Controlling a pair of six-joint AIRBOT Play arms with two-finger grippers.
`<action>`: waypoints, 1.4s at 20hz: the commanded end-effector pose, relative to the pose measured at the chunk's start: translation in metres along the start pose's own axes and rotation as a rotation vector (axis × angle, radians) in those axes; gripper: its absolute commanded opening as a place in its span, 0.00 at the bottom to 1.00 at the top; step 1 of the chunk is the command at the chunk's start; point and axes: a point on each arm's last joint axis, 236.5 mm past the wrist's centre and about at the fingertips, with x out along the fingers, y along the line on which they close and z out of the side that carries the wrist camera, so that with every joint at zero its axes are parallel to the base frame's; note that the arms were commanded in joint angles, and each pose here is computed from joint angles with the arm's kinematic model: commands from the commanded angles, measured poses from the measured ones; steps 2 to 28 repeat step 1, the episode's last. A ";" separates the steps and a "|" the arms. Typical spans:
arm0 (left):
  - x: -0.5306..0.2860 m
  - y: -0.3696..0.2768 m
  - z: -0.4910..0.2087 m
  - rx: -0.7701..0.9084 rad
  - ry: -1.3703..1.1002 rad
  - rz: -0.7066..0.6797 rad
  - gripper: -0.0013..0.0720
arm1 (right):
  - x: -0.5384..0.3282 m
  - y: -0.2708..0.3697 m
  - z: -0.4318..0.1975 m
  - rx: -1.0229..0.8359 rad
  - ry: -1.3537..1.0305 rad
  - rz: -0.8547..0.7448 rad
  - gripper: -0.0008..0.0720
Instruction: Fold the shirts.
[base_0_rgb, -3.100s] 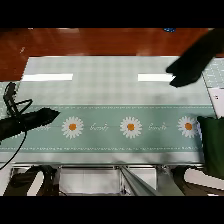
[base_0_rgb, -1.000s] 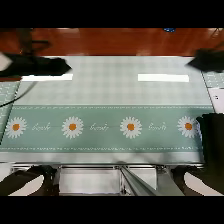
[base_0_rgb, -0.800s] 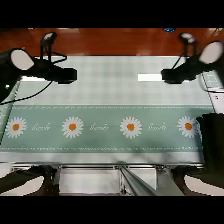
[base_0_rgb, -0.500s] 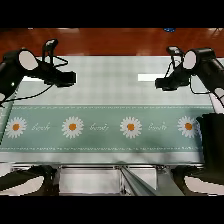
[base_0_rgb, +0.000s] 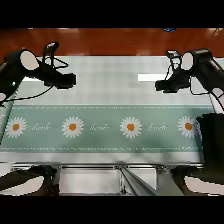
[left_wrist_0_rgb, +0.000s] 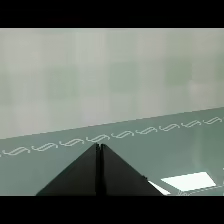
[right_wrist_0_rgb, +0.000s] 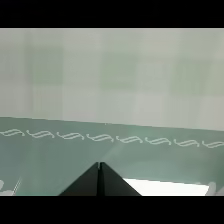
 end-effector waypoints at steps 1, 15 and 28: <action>0.000 0.000 0.000 -0.002 0.002 0.001 0.06 | 0.000 0.000 -0.001 0.000 0.004 -0.002 0.04; 0.000 0.000 0.000 -0.002 0.002 0.001 0.06 | 0.000 0.000 -0.001 0.000 0.004 -0.002 0.04; 0.000 0.000 0.000 -0.002 0.002 0.001 0.06 | 0.000 0.000 -0.001 0.000 0.004 -0.002 0.04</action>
